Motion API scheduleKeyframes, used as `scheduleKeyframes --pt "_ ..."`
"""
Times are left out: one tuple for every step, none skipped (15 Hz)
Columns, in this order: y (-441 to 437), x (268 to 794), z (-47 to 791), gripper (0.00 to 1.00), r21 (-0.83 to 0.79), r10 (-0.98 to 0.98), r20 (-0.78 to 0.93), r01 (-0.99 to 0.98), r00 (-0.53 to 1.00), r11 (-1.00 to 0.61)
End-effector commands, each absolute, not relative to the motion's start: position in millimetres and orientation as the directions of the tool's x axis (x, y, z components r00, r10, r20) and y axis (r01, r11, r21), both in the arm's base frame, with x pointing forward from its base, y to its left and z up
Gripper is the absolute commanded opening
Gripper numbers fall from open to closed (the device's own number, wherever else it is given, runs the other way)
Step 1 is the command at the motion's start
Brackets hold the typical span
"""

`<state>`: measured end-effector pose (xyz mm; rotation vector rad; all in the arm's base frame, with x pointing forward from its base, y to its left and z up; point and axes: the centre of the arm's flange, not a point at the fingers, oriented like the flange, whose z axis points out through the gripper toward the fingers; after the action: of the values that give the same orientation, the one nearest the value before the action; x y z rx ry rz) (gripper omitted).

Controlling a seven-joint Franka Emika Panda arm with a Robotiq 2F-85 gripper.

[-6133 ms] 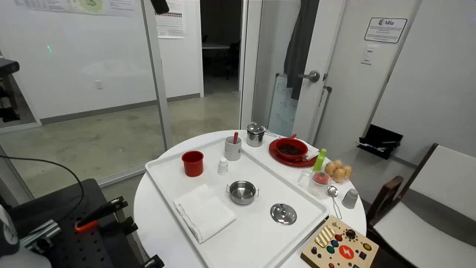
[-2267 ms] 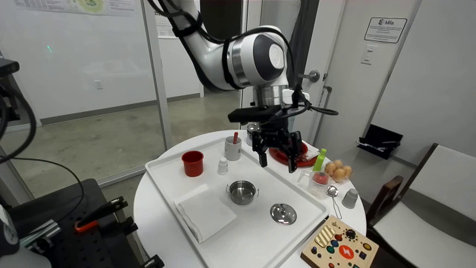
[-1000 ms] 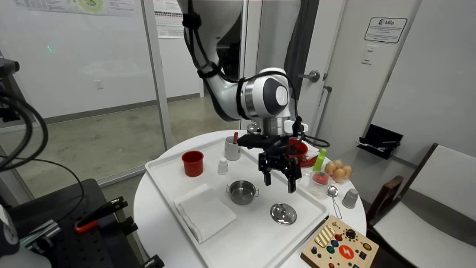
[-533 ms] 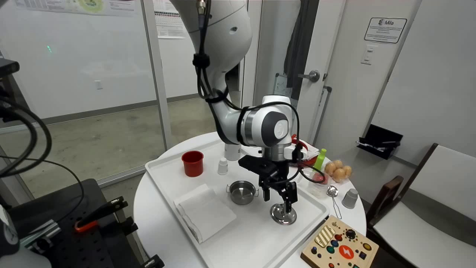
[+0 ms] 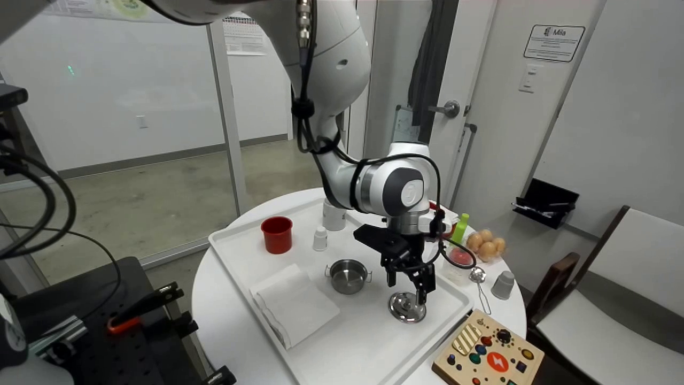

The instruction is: Pick the lid on the tray and put it on the pot

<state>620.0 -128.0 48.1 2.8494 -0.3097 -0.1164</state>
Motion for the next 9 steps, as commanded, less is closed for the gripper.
scheduleKeyframes --pt "-135.6 647.7 41.3 1.00 0.257 -0.210 -0.053 -0.190 0.976 -0.948" --pt "-136.5 650.9 40.1 1.00 0.252 -0.207 -0.056 -0.187 0.977 -0.949" --pt "-137.5 653.5 37.8 1.00 0.248 -0.204 -0.062 -0.182 0.977 -0.951" --pt "-138.7 655.9 34.6 1.00 0.244 -0.201 -0.071 -0.179 0.977 -0.953" --pt "-139.9 657.8 31.7 1.00 0.243 -0.200 -0.081 -0.175 0.977 -0.954" --pt "-141.4 659.5 27.9 1.00 0.242 -0.200 -0.092 -0.173 0.975 -0.955" --pt "-142.6 660.8 25.1 1.00 0.242 -0.201 -0.102 -0.172 0.974 -0.955" --pt "-144.1 661.6 21.8 1.00 0.244 -0.203 -0.112 -0.171 0.973 -0.955" --pt "-145.4 662.4 19.5 1.00 0.244 -0.203 -0.120 -0.169 0.972 -0.955"
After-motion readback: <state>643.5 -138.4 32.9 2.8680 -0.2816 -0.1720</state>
